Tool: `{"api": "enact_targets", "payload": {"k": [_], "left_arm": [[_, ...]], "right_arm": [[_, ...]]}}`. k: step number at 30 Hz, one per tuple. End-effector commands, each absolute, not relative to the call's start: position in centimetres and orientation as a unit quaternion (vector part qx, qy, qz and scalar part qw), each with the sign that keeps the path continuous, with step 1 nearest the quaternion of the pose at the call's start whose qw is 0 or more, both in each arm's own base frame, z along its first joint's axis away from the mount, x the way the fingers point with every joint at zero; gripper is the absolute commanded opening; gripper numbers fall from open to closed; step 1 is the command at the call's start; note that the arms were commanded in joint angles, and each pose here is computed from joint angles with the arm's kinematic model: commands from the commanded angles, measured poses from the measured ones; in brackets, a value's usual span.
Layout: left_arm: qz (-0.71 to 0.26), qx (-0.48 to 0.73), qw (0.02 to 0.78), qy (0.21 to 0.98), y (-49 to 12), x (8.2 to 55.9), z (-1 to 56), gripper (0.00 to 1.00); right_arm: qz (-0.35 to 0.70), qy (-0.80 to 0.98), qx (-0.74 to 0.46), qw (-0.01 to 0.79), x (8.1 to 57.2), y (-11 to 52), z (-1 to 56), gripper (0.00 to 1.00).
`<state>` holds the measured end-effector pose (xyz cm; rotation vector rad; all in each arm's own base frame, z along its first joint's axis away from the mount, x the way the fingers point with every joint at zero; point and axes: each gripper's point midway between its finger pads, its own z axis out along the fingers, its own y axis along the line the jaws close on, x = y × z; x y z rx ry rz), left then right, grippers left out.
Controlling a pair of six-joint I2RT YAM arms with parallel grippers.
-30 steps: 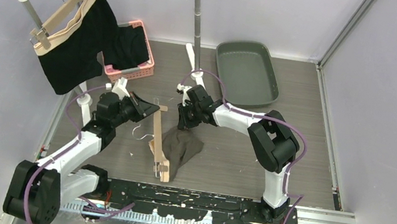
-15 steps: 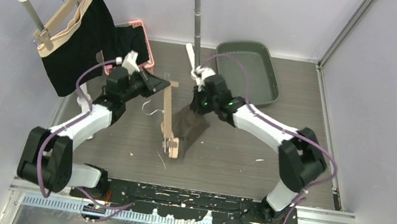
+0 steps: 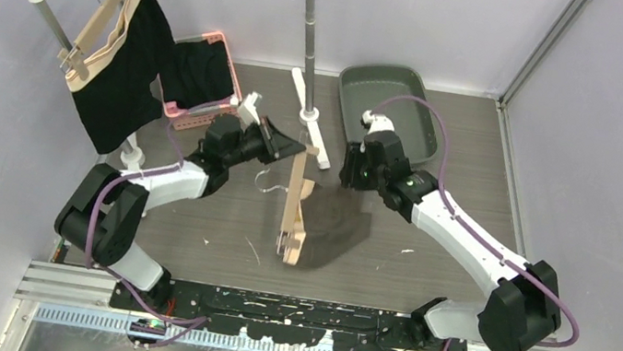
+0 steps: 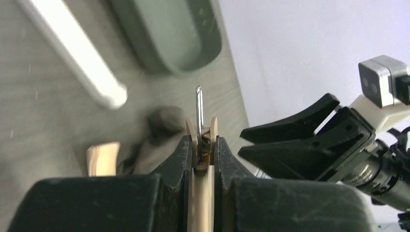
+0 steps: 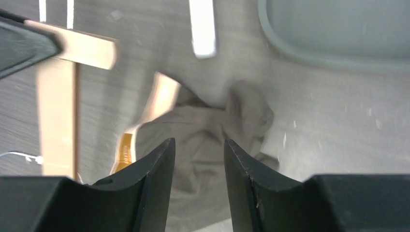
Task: Clip the underwear to the hanger
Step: Pick up the underwear from the center of the board.
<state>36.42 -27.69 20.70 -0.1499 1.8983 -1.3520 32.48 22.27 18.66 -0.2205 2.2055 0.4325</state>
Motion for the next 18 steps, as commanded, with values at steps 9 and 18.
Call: {"api": "enact_targets", "payload": {"k": [9, 18], "left_arm": [[-0.552, -0.065, 0.383, 0.738, -26.1, 31.1, 18.5, 0.00], [-0.509, -0.130, 0.421, 0.740, -23.4, 31.4, 16.9, 0.00]], "right_arm": [[0.202, 0.882, -0.118, 0.409, 31.9, 23.9, 18.6, 0.52], [0.291, 0.865, -0.182, 0.366, 31.5, 30.0, 15.1, 0.55]]}}
